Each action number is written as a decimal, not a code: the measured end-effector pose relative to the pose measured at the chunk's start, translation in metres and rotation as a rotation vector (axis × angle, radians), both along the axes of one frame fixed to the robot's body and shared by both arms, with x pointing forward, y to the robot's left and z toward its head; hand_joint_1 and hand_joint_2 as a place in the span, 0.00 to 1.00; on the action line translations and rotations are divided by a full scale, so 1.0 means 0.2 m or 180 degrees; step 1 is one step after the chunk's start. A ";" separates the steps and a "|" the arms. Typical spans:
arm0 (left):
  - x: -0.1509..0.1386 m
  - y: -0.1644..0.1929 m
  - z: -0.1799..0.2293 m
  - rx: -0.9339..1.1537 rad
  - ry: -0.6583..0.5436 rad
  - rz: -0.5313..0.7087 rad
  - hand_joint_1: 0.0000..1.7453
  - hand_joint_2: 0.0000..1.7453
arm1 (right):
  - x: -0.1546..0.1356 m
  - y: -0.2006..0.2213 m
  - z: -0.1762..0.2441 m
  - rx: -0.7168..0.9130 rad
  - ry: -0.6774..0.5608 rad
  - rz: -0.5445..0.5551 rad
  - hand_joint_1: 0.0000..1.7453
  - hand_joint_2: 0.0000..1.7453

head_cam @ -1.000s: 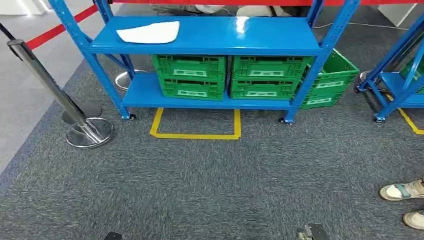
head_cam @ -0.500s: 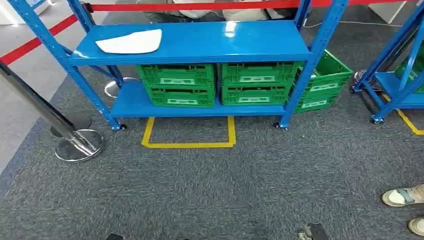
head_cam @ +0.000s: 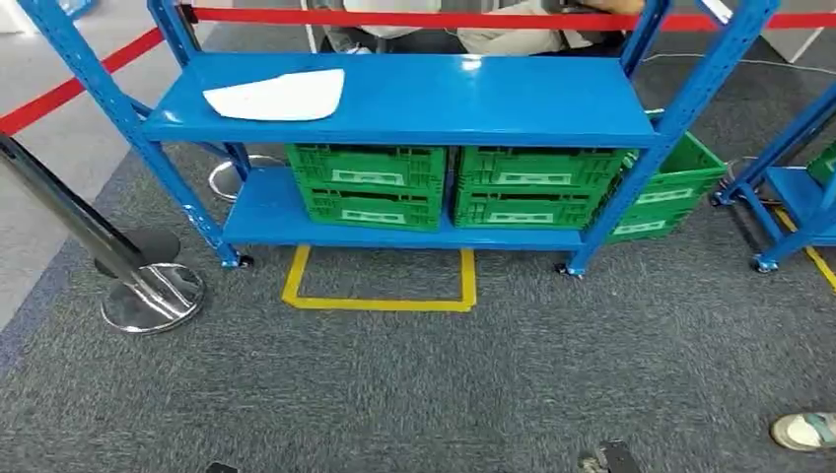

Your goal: Take the parts from the cabinet and place them on the table.

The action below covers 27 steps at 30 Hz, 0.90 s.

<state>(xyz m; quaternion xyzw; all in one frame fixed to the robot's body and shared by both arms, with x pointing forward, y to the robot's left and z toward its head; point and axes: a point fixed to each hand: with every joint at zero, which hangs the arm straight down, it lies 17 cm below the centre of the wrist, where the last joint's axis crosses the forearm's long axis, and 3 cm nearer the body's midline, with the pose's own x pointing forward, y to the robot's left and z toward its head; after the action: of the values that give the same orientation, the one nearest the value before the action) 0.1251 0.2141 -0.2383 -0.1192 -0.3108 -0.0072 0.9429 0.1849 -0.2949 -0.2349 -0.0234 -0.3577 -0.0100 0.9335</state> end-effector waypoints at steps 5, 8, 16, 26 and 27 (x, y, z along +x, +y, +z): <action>0.06 0.00 0.01 0.0002 -0.0051 0.0016 0.00 0.00 | 0.02 0.00 0.01 -0.0005 -0.0017 0.0007 0.00 0.00; 0.08 0.00 0.02 -0.0007 -0.0073 0.0018 0.00 0.00 | 0.03 0.00 0.01 -0.0006 -0.0025 0.0006 0.00 0.00; 0.06 0.00 0.01 0.0004 -0.0055 0.0030 0.00 0.00 | 0.04 0.00 0.01 -0.0004 -0.0028 0.0015 0.00 0.00; 0.07 0.00 0.02 0.0003 -0.0066 0.0034 0.00 0.00 | 0.05 0.00 0.01 -0.0008 -0.0042 0.0020 0.00 0.00; 0.07 0.00 0.02 0.0003 -0.0067 0.0036 0.00 0.00 | 0.05 0.00 0.02 -0.0008 -0.0043 0.0020 0.00 0.00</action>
<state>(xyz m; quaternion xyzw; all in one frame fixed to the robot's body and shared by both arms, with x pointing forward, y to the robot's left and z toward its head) 0.1399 0.2135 -0.2352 -0.1170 -0.3213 -0.0033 0.9397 0.1954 -0.2951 -0.2318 -0.0234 -0.3641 -0.0067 0.9310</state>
